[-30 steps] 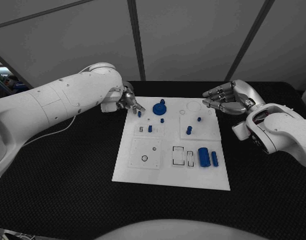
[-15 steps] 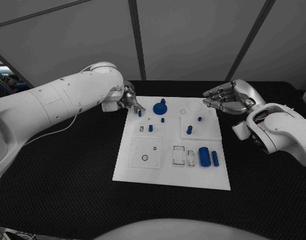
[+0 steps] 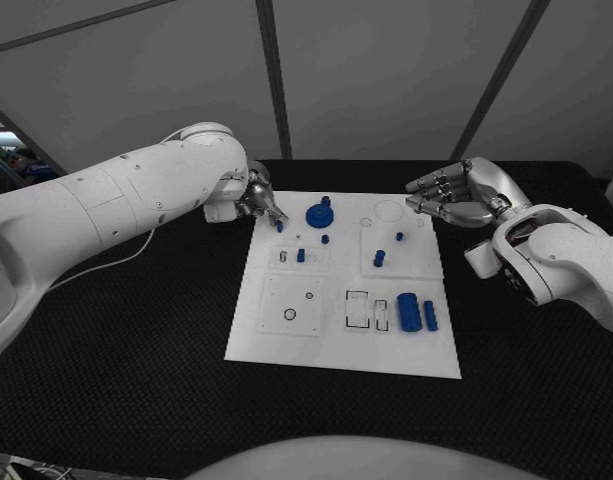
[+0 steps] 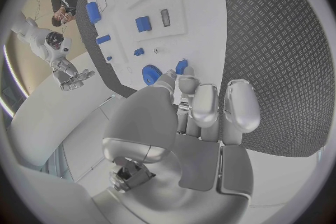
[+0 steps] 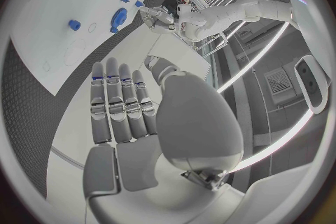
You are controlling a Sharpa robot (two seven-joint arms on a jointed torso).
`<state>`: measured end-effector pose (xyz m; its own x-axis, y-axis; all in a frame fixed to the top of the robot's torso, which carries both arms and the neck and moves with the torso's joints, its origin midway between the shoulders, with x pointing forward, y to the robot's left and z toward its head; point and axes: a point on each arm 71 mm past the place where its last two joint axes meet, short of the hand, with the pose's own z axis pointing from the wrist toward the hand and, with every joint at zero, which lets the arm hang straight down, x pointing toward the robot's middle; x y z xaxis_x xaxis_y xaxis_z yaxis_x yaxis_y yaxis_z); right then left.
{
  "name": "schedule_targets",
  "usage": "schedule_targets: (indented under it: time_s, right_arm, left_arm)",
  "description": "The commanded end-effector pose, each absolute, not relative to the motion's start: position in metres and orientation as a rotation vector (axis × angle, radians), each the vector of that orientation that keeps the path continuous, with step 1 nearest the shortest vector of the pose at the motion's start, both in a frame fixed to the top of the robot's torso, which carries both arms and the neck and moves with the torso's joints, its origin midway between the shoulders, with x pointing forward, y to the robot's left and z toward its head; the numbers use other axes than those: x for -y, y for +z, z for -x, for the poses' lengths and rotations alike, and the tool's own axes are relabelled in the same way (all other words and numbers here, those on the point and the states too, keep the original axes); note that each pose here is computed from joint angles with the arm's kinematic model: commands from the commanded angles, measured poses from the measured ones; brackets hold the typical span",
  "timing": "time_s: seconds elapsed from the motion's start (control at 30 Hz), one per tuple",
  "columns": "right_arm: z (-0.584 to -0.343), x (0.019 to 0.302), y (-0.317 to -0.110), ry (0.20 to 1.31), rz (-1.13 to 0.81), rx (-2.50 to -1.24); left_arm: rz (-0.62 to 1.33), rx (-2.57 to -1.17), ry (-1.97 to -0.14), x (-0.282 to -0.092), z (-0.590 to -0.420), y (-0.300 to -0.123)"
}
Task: Assemble the parts on the task board
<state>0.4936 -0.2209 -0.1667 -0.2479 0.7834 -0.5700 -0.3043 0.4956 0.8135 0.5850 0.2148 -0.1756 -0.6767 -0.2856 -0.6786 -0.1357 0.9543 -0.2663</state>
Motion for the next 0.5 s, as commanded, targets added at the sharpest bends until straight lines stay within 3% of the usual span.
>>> schedule_targets:
  time_s: [0.03,0.5]
  right_arm:
    - [-0.4934,0.2192,-0.1657,1.098,-0.433,-1.49]
    - [-0.4933,0.2186,-0.1657,1.1,-0.432,-1.491]
  left_arm:
    - [0.296,-2.326,-0.28,-0.2122,-0.585,-0.1753]
    - [0.305,-2.334,-0.279,-0.2141,-0.5858,-0.177]
